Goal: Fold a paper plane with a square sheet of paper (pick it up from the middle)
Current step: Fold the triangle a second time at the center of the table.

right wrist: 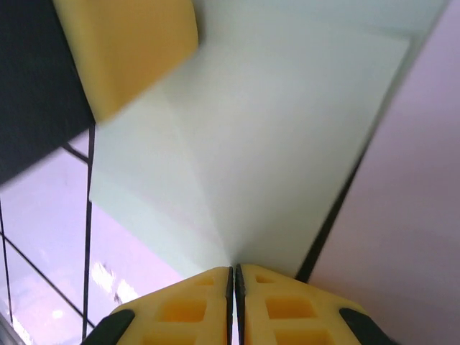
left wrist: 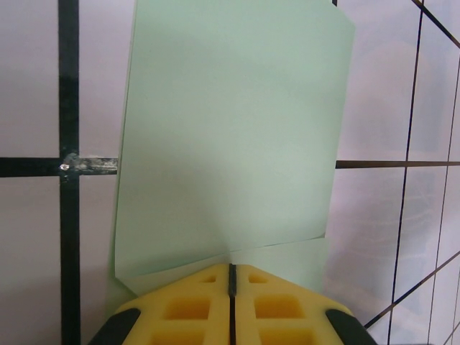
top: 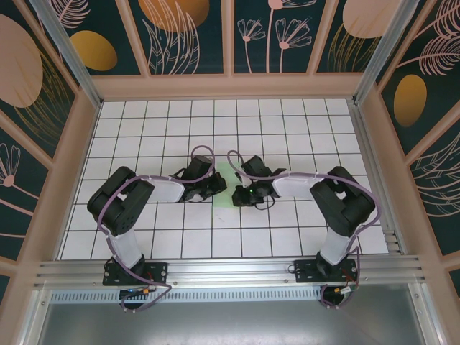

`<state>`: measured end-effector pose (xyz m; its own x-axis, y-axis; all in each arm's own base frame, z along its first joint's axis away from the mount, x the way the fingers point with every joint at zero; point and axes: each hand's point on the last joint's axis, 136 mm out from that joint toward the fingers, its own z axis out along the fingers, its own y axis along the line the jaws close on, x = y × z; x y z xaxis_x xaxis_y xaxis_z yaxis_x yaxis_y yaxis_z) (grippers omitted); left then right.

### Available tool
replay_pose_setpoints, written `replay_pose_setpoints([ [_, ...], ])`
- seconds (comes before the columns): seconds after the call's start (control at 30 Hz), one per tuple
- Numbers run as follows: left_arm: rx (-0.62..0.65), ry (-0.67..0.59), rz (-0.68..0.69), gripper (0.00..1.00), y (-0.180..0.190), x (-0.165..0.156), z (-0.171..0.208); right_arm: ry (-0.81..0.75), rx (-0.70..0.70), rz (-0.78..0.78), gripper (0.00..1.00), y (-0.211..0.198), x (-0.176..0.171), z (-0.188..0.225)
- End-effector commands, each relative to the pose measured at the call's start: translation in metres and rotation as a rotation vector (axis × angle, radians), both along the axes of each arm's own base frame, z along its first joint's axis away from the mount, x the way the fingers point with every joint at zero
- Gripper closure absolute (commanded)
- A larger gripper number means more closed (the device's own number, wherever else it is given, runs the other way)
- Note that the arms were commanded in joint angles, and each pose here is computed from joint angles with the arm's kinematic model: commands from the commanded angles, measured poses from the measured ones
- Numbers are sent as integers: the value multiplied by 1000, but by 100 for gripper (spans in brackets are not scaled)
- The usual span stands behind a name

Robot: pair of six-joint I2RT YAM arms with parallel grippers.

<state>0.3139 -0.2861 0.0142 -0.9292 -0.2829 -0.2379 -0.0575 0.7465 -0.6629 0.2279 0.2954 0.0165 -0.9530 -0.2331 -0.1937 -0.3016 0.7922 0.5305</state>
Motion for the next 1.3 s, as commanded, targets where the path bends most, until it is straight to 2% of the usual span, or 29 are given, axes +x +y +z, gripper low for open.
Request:
replay_pose_setpoints([
  [0.0,99,68,39,90,20,-12,-30,81,-39,49,87,-16,-34,-8],
  [0.13,91,61,36,91,18,-11,-26,57,-55,36,87,-22,-33,-3],
  [0.27,33,22,16,88,8,-6,-9,-52,-5,-39,85,-20,-8,28],
  [0.43,-126,-67,-27,81,-14,2,40,-164,82,-216,70,-38,35,61],
  [0.57,-173,-111,-23,77,-17,5,63,-197,124,-308,62,-51,60,68],
  [0.63,-163,-115,-12,75,-15,5,63,-204,138,-309,56,-48,67,70],
  [0.8,-142,-101,3,75,-9,2,53,-172,173,-216,50,-29,70,64],
  [1.1,-118,-73,35,75,0,-3,41,-95,210,-76,48,-1,63,42],
  [1.27,-113,-51,64,73,5,-5,35,-61,195,-87,64,1,67,27],
])
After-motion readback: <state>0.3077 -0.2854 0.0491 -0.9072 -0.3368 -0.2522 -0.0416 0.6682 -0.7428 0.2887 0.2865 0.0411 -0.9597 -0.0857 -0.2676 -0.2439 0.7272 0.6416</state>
